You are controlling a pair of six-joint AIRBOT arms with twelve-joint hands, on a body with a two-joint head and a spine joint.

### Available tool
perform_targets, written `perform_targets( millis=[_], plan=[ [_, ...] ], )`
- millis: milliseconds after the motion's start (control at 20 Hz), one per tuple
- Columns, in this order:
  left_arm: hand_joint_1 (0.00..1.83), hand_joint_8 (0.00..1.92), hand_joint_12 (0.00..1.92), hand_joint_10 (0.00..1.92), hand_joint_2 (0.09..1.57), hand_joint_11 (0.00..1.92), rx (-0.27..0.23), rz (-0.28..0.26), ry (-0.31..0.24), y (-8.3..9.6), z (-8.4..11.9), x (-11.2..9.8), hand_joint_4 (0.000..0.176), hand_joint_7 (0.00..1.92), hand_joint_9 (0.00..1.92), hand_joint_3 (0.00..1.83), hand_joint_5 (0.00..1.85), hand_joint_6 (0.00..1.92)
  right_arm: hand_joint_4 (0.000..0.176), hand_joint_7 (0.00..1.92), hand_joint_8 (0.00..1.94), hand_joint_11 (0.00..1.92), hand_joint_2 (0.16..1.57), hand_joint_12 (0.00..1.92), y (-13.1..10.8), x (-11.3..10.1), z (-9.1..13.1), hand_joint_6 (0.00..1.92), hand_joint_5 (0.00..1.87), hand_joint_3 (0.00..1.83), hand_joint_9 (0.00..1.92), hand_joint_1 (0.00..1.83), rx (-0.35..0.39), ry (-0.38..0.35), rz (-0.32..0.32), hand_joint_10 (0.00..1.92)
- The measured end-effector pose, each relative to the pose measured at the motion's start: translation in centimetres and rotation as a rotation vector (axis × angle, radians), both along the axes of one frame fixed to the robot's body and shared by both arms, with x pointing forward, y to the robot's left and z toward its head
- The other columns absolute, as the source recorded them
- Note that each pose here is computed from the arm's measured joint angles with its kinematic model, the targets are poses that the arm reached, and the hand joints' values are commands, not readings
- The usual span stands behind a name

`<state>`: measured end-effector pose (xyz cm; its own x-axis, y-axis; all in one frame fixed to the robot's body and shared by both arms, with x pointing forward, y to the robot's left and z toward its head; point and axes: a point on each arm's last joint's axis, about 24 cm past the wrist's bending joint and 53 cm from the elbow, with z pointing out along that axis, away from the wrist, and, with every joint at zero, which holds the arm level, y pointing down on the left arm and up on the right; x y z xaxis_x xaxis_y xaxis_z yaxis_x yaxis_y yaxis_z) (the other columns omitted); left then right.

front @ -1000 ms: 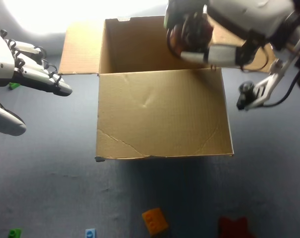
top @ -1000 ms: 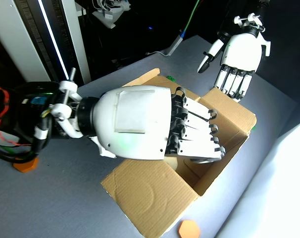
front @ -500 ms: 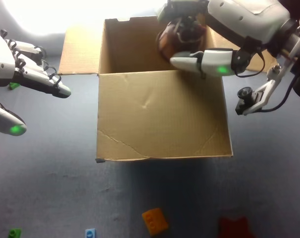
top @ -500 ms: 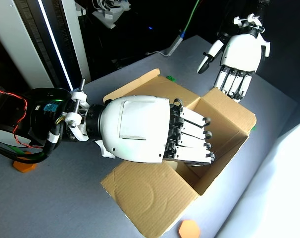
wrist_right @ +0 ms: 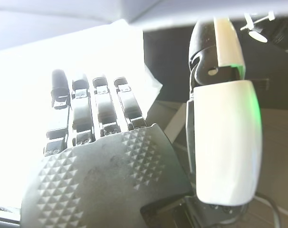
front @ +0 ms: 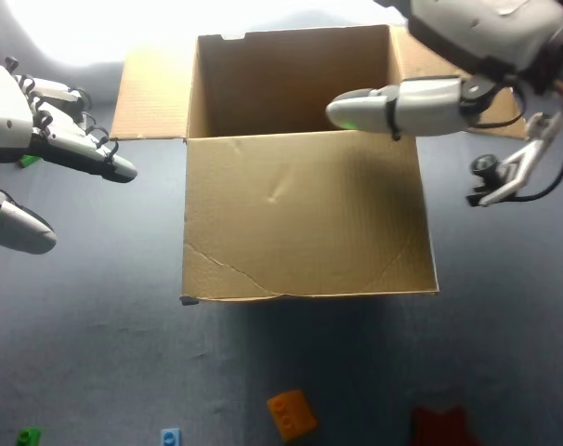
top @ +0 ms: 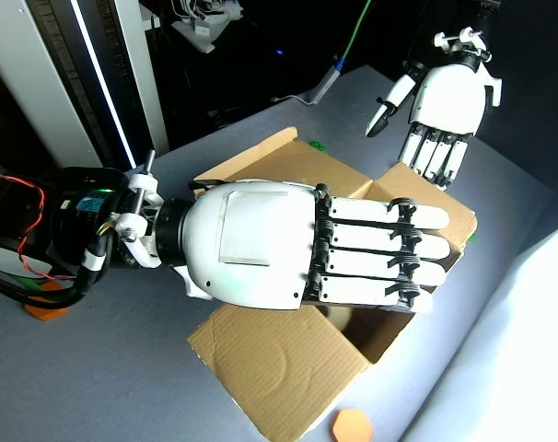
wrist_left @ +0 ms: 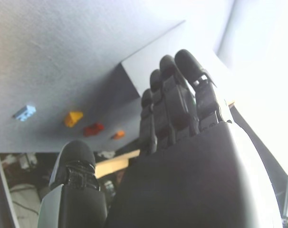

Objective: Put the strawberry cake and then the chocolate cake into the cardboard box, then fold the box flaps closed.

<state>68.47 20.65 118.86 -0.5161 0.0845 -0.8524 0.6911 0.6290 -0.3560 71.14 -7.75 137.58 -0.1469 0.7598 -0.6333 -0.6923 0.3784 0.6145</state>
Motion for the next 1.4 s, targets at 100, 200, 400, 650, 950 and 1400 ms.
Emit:
perform_targets(
  millis=[100,200,400,650,950,1400],
  plan=[
    [0.16,0.00,1.17,0.00,1.20,0.00,-0.013,0.002,-0.012,-0.1,0.5,0.2,0.029,0.27,0.38,0.00,0.19,0.00,0.000,0.03,0.00,0.00,0.94,0.05,-2.0,0.4,0.6,0.00,0.00,0.00,0.06,0.70,0.036,0.037,-0.026,0.02],
    [0.18,0.00,1.18,0.00,1.20,0.00,-0.041,0.008,-0.024,-0.3,1.4,0.5,0.031,0.27,0.39,0.00,0.19,0.00,0.001,0.02,0.00,0.00,0.93,0.07,-4.9,0.1,0.8,0.00,0.00,0.00,0.03,0.69,0.046,0.054,-0.068,0.01],
    [0.14,0.00,1.16,0.00,1.22,0.00,-0.074,0.014,-0.059,-0.4,3.1,1.0,0.039,0.25,0.36,0.00,0.17,0.00,0.016,0.00,0.00,0.00,0.93,0.31,-9.4,-0.8,-0.8,0.00,0.00,0.01,0.06,0.88,0.015,0.104,-0.138,0.01],
    [0.13,0.00,1.20,0.01,1.22,0.00,-0.107,0.019,-0.116,-0.5,5.7,1.6,0.028,0.24,0.37,0.00,0.18,0.00,0.025,0.02,0.01,0.06,0.96,0.03,-14.3,-0.7,-4.5,0.01,0.02,0.01,0.06,1.16,-0.092,0.176,-0.244,0.02],
    [0.08,0.00,1.15,0.00,1.23,0.00,-0.093,-0.019,-0.184,-1.7,7.7,1.3,0.045,0.24,0.37,0.00,0.16,0.00,0.015,0.13,0.01,0.00,0.97,0.57,-14.9,-0.8,-8.7,0.01,0.09,0.00,0.17,1.28,-0.193,0.231,-0.261,0.02],
    [0.08,0.00,1.14,0.00,1.21,0.00,-0.076,-0.094,-0.217,-4.5,8.6,0.3,0.067,0.24,0.31,0.00,0.17,0.00,0.015,0.12,0.01,0.00,0.96,0.64,-14.3,-0.9,-12.4,0.00,0.09,0.00,0.11,1.28,-0.268,0.273,-0.253,0.00]
  ],
)
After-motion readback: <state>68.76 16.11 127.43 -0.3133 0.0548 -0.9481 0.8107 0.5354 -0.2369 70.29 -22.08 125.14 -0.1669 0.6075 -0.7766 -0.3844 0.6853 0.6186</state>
